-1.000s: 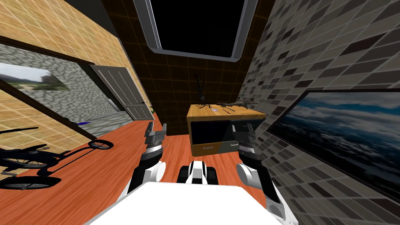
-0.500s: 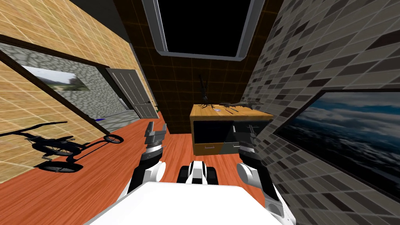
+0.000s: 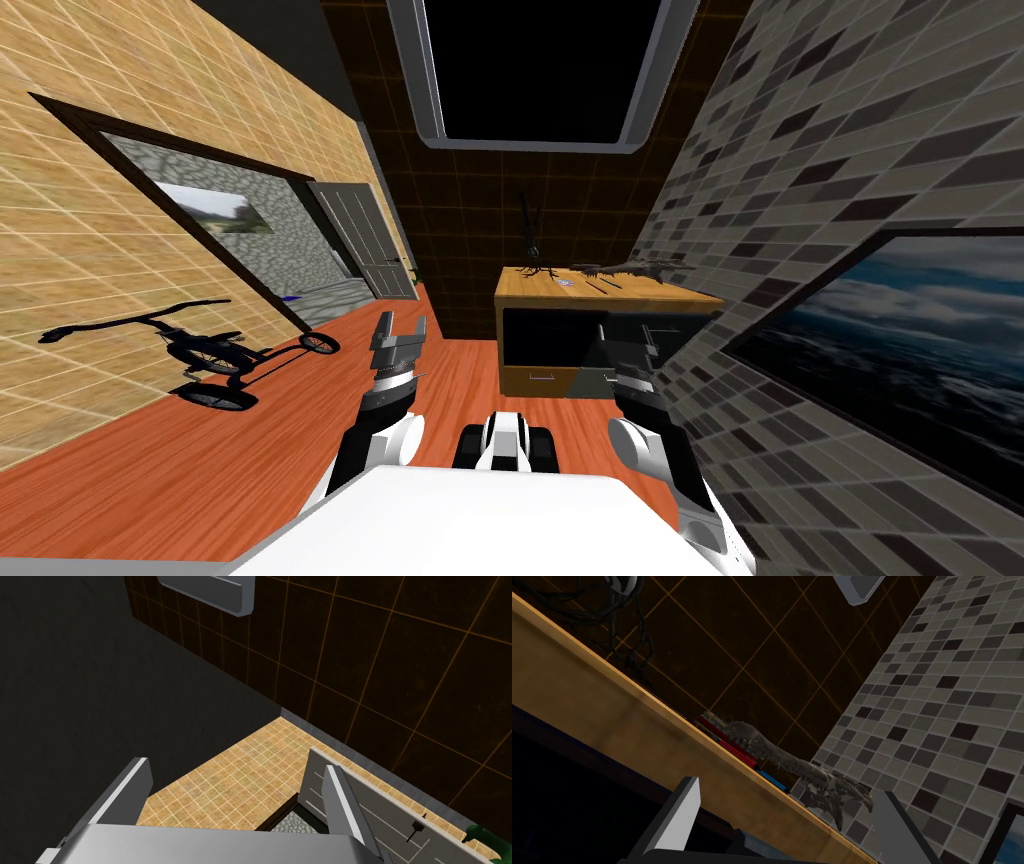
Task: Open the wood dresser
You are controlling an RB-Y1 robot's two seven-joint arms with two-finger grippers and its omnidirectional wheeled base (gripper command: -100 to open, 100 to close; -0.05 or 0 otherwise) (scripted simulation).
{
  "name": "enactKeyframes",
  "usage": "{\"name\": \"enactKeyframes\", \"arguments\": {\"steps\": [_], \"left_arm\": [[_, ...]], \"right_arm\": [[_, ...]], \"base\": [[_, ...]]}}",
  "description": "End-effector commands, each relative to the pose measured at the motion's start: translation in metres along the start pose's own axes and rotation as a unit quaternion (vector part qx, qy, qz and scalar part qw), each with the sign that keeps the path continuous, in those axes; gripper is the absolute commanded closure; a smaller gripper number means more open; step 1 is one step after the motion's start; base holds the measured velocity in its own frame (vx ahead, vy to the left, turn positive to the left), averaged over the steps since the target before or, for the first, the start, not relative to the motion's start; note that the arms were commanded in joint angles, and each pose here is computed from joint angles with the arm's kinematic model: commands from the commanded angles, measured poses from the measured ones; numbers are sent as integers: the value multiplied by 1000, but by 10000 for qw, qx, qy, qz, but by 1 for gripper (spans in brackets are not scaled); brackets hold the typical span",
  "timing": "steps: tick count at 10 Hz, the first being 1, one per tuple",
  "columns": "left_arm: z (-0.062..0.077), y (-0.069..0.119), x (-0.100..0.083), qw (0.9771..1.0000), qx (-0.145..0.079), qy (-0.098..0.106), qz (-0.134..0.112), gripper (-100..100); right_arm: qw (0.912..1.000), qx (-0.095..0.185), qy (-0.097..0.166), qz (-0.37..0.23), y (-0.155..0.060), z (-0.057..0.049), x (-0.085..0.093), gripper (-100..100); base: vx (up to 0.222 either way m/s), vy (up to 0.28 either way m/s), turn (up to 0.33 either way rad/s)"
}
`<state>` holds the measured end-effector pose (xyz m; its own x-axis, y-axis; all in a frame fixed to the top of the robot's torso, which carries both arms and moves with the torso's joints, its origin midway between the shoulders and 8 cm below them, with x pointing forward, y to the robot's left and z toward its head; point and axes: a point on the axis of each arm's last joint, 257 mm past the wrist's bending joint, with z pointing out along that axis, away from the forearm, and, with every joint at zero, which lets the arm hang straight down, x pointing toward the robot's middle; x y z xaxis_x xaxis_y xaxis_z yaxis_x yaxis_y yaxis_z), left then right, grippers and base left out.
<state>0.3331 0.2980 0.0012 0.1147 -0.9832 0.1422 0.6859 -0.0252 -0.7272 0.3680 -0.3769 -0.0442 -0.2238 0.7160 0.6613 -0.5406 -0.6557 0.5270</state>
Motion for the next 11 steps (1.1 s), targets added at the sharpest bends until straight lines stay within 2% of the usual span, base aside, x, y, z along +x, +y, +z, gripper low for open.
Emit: {"name": "enactKeyframes", "arguments": {"steps": [1, 3, 4, 5, 6, 8, 9, 10, 11], "left_arm": [[0, 0, 0, 10000, 0, 0, 1, 0], [0, 0, 0, 10000, -1, 0, 1, 0], [0, 0, 0, 10000, -1, 0, 1, 0], [0, 0, 0, 10000, 0, 0, 0, 0], [0, 0, 0, 10000, -1, 0, 1, 0], [0, 0, 0, 10000, -1, 0, 1, 0], [0, 0, 0, 10000, -1, 0, 1, 0], [0, 0, 0, 10000, 0, 0, 1, 0], [0, 0, 0, 10000, -1, 0, 1, 0]], "right_arm": [[9981, -60, -200, 576, 0, -1, -19, -100], [9967, -64, -199, 785, 0, -1, -19, -100], [9936, -114, -329, 1077, 0, -2, -32, -100], [9920, -119, -328, 1211, 0, -2, -32, -100], [9879, -176, -456, 1471, 0, -3, -45, -100], [9848, -185, -452, 1667, 0, -3, -45, -100], [9786, -253, -575, 1961, -1, -4, -57, -100], [9756, -261, -571, 2106, -1, -4, -57, -100], [9685, -334, -689, 2371, -2, -5, -70, -100]], "base": [[-41, 8, 193], [-21, 11, 39], [-25, 13, 173], [-29, 7, 123], [-42, 16, 248], [-22, 11, 23], [-28, 12, 161], [-29, 9, 147], [-48, 13, 162]]}}
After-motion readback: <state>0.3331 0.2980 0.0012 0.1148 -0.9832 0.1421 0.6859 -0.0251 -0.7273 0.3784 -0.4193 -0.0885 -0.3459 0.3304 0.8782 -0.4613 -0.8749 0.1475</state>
